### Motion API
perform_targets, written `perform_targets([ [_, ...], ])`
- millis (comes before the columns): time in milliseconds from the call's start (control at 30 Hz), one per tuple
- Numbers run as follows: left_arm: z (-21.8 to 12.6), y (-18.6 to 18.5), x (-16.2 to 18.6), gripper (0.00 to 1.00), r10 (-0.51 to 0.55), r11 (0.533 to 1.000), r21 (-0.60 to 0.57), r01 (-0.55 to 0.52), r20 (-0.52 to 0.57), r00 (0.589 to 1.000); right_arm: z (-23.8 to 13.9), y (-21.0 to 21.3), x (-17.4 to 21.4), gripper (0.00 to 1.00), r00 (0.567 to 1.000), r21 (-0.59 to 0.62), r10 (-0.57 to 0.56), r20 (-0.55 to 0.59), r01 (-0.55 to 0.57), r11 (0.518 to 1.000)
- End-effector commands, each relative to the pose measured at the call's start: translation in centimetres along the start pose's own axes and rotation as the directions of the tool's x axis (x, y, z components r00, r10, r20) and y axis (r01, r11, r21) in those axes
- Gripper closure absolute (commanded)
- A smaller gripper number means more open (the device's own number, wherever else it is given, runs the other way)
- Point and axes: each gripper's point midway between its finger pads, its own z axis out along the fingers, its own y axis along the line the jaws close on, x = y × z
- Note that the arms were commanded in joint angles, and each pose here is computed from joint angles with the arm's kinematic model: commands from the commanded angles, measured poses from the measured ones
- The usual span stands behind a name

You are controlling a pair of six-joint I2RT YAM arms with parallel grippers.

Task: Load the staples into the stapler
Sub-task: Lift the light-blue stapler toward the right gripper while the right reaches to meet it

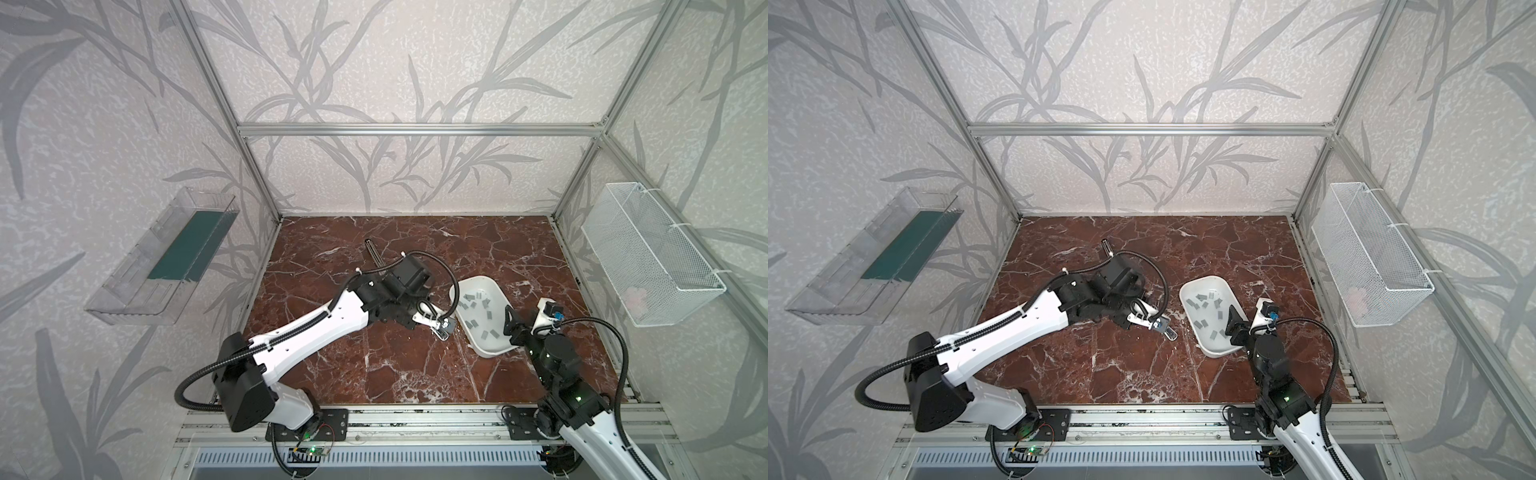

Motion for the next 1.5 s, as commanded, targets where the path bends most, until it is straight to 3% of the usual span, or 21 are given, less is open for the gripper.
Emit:
perform_targets([
  [0,-0.2,-2.3,2.2,1.0,-0.216,0.975,-0.068,0.212,-0.057,0.975,0.4,1.2,-0.6,0.25,1.0,-0.055,-0.011,0.013,0.011,0.998],
  [67,-1.6,-0.4,1.1,1.0,-0.251,0.949,-0.179,0.26,0.073,0.965,0.6,2.3,-0.6,0.26,0.998,-0.088,-0.003,-0.055,-0.002,0.996],
  [133,-3.1,1.2,0.4,1.0,-0.3,0.917,-0.211,0.338,0.192,0.934,0.3,5.1,-0.4,0.33,0.982,-0.194,0.05,-0.183,-0.086,0.977],
  [200,-3.5,1.8,0.5,1.0,-0.322,0.903,-0.211,0.374,0.241,0.915,-0.6,9.6,-0.5,0.37,0.95,-0.369,0.11,-0.293,-0.219,0.903],
  [300,-3.4,1.2,-0.2,1.0,-0.331,0.901,-0.19,0.389,0.276,0.902,-2.5,14.3,-0.8,0.38,0.905,-0.517,0.195,-0.379,-0.382,0.766],
  [367,-3.2,0.7,-0.7,1.0,-0.316,0.91,-0.18,0.374,0.28,0.906,-3.8,16.5,-0.7,0.38,0.903,-0.567,0.201,-0.38,-0.399,0.721],
  [500,-3.3,0.2,-1.0,1.0,-0.285,0.922,-0.186,0.34,0.271,0.92,-6.3,20.4,-0.3,0.37,0.92,-0.642,0.128,-0.37,-0.353,0.681],
  [633,-3.6,-0.2,-1.4,1.0,-0.262,0.931,-0.178,0.32,0.288,0.921,-6.6,23.3,-0.2,0.38,0.909,-0.685,0.092,-0.407,-0.37,0.627],
  [800,-3.5,-1.0,-2.2,1.0,-0.217,0.947,-0.16,0.278,0.316,0.923,-5.3,25.0,0.5,0.46,0.897,-0.666,0.05,-0.439,-0.362,0.652],
  [1000,-3.6,-1.4,-2.6,1.0,-0.198,0.954,-0.153,0.259,0.328,0.924,-4.3,23.7,0.5,0.48,0.91,-0.629,0.112,-0.4,-0.361,0.689],
  [1467,-3.3,-1.8,-2.7,1.0,-0.169,0.961,-0.159,0.228,0.316,0.934,-5.0,24.9,1.6,0.5,0.885,-0.645,0.062,-0.462,-0.383,0.662],
])
